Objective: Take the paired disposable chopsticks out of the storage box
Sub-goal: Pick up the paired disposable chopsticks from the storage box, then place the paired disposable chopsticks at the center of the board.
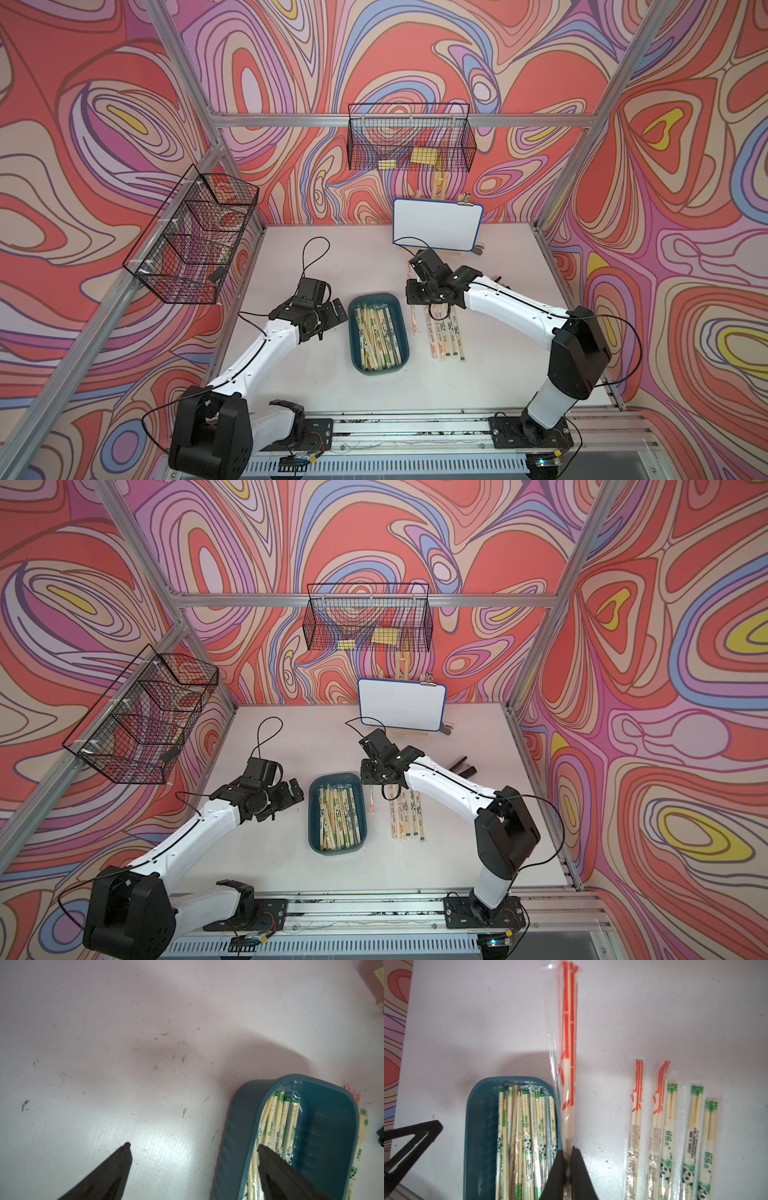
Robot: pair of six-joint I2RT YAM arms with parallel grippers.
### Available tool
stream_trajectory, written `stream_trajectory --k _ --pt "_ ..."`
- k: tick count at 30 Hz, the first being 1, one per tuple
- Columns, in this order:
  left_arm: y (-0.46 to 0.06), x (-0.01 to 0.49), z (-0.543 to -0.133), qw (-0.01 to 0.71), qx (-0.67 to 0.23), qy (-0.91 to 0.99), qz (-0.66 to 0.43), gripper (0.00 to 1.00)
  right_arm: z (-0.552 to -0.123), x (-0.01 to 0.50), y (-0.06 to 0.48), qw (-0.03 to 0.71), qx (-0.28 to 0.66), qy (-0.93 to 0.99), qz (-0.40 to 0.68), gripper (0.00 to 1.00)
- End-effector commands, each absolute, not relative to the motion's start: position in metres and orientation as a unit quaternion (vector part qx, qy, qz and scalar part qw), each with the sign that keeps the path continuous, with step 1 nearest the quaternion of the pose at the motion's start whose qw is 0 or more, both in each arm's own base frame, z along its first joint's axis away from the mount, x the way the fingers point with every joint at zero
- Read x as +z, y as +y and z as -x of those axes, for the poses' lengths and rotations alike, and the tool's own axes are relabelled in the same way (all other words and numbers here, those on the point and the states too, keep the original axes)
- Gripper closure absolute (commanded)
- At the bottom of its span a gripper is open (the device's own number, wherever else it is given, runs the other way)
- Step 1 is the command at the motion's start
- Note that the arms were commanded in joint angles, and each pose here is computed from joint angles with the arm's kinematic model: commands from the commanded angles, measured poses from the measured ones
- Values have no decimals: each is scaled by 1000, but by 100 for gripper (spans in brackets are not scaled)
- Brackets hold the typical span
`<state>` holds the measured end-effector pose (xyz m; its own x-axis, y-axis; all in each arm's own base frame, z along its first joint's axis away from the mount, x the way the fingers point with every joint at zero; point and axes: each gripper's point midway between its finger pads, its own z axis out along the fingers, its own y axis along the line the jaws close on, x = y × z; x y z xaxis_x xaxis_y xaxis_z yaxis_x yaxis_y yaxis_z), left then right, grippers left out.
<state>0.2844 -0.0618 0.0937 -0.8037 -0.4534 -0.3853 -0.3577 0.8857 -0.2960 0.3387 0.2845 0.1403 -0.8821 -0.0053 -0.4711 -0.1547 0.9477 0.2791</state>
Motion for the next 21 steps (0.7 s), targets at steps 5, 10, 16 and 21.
stream_trajectory --k 5,10,16,21 --pt "-64 93 -284 224 -107 946 207 0 -326 92 270 197 110 973 46 100" --pt "-64 94 -284 224 -106 946 208 0 -321 59 266 169 87 981 48 100" --pt "-64 94 -284 224 -106 946 207 0 -320 41 256 160 51 984 55 100" --pt "-65 95 -284 224 -108 946 208 0 -321 36 251 159 35 985 57 100"
